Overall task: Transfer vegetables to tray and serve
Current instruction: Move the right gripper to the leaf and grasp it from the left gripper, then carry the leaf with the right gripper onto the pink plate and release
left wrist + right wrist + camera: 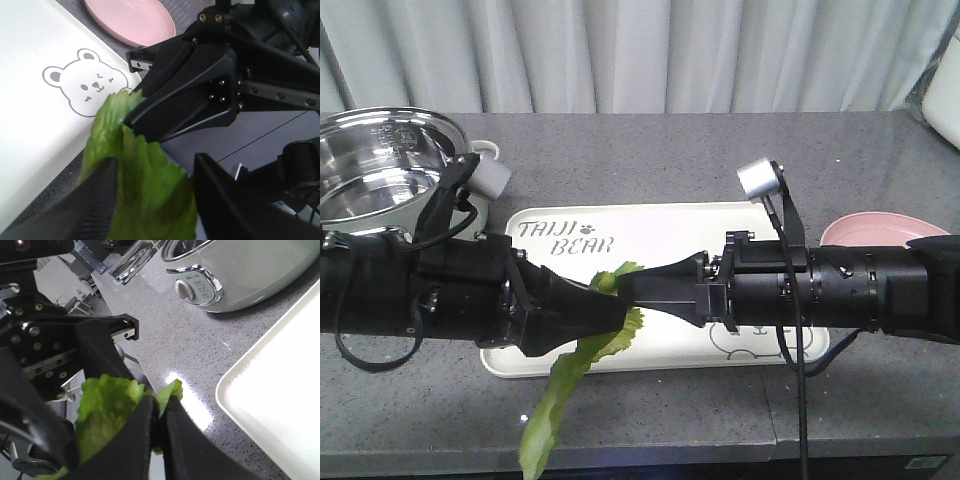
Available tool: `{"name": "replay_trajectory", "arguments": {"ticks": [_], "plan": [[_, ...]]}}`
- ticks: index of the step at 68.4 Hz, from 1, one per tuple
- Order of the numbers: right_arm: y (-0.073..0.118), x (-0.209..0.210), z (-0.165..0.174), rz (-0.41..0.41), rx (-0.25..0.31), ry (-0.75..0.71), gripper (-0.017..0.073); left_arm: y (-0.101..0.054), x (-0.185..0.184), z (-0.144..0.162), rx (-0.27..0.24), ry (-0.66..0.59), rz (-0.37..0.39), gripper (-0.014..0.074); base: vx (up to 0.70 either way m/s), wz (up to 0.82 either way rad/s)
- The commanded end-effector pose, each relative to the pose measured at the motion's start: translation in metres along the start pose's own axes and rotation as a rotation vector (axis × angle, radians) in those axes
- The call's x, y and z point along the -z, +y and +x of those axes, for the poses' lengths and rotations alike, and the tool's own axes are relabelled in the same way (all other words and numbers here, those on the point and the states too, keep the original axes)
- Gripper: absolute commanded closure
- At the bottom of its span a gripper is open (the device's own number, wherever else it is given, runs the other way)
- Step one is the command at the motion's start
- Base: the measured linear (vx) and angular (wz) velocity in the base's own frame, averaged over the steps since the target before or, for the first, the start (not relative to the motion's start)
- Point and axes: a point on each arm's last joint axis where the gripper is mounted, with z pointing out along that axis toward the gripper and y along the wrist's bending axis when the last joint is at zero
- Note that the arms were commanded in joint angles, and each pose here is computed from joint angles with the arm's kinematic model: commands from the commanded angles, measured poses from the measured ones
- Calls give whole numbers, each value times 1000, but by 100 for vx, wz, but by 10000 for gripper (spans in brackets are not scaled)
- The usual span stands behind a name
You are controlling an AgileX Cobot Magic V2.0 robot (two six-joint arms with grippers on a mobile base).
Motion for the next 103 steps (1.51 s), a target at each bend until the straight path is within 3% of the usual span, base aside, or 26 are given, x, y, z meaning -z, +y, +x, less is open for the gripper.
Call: {"name": "replay_trajectory", "arguments": {"ticks": [1, 15, 44, 54, 64, 79, 103], "plan": [[14, 4, -19, -57, 8, -121, 568, -12, 8, -12, 7, -75, 38, 90, 0, 0], [10, 6, -14, 32, 81, -52, 565, -11, 8, -13, 6, -81, 28, 49, 0, 0], [34, 59, -25, 546, 256, -39, 565, -11, 8, -13, 6, -81, 28, 49, 0, 0], [28, 96, -38, 663, 178, -32, 565, -11, 8, -13, 7, -82, 29, 49, 0, 0], [25, 139, -59, 794, 135, -42, 565, -11, 8, -13, 7, -82, 29, 49, 0, 0], [22, 183, -78, 1007, 108, -75, 565, -11, 8, -13, 7, -82, 29, 49, 0, 0], [-25, 198, -96, 1203, -34, 73, 565, -11, 8, -13, 7, -82, 29, 49, 0, 0]]}}
